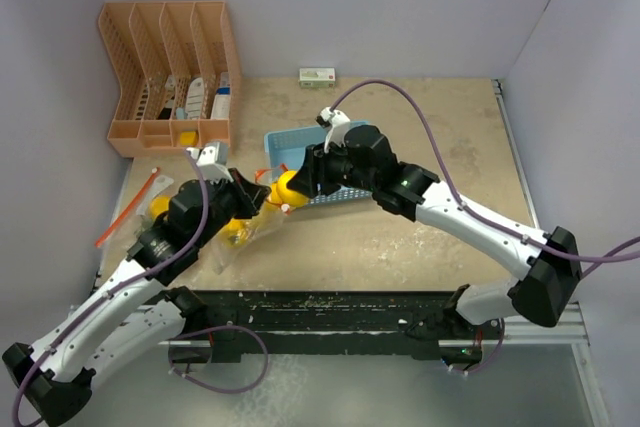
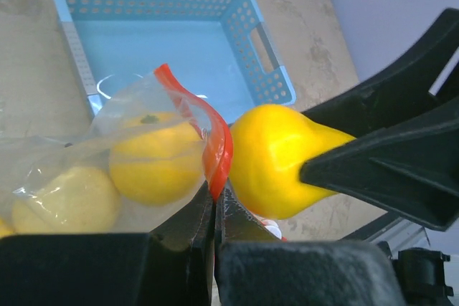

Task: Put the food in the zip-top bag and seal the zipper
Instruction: Place the fake fruit in the zipper food storage bag.

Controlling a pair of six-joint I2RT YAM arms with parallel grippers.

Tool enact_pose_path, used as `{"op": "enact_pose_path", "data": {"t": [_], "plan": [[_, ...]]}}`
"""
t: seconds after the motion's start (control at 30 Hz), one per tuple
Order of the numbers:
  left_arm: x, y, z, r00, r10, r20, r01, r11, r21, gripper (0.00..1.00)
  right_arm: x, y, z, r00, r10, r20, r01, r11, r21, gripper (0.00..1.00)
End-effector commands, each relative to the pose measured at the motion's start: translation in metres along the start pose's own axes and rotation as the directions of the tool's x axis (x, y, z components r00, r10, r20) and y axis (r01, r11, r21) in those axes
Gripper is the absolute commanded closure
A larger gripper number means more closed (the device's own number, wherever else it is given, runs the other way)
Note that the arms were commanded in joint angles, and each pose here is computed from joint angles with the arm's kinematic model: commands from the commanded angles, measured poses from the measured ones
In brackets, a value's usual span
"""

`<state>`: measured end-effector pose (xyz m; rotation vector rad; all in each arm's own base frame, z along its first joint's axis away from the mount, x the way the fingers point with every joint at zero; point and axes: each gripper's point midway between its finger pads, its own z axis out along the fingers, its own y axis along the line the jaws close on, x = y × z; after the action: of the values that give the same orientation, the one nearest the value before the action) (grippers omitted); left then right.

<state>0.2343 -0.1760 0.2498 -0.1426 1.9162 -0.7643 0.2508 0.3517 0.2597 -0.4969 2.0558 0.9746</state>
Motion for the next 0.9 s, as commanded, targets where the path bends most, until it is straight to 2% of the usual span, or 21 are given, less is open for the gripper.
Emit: {"op": "enact_pose_path", "data": {"t": [0.0, 0.27, 0.5, 0.67, 0.87], "plan": [[-0.019, -0.039, -0.004, 0.996, -0.060, 0.061, 0.048, 0.981, 0.186, 1.00, -0.013, 0.020, 0.014, 0.998, 0.009, 0.056, -0.003, 0.995, -0.097, 0.93], [-0.032, -0.062, -0.020, 0.994, -0.081, 0.078, 0.055, 0.955, 0.293, 1.00, -0.024, 0.013, 0.025, 0.996, 0.012, 0.083, -0.007, 0.999, -0.050, 0.94], [-0.025, -0.099, 0.005, 0.998, -0.068, 0.014, 0.055, 0.896, 0.441, 1.00, -0.036, 0.011, 0.009, 0.994, 0.003, 0.110, -0.005, 1.000, 0.019, 0.94], [-0.002, -0.095, 0.027, 0.996, -0.092, -0.019, 0.090, 0.876, 0.474, 1.00, -0.036, 0.010, 0.000, 0.995, -0.010, 0.103, 0.005, 0.998, 0.055, 0.94], [0.018, -0.074, 0.026, 0.998, -0.047, -0.041, 0.060, 0.905, 0.421, 1.00, -0.007, 0.008, 0.006, 1.000, 0.005, 0.021, -0.006, 0.999, 0.049, 0.94]]}}
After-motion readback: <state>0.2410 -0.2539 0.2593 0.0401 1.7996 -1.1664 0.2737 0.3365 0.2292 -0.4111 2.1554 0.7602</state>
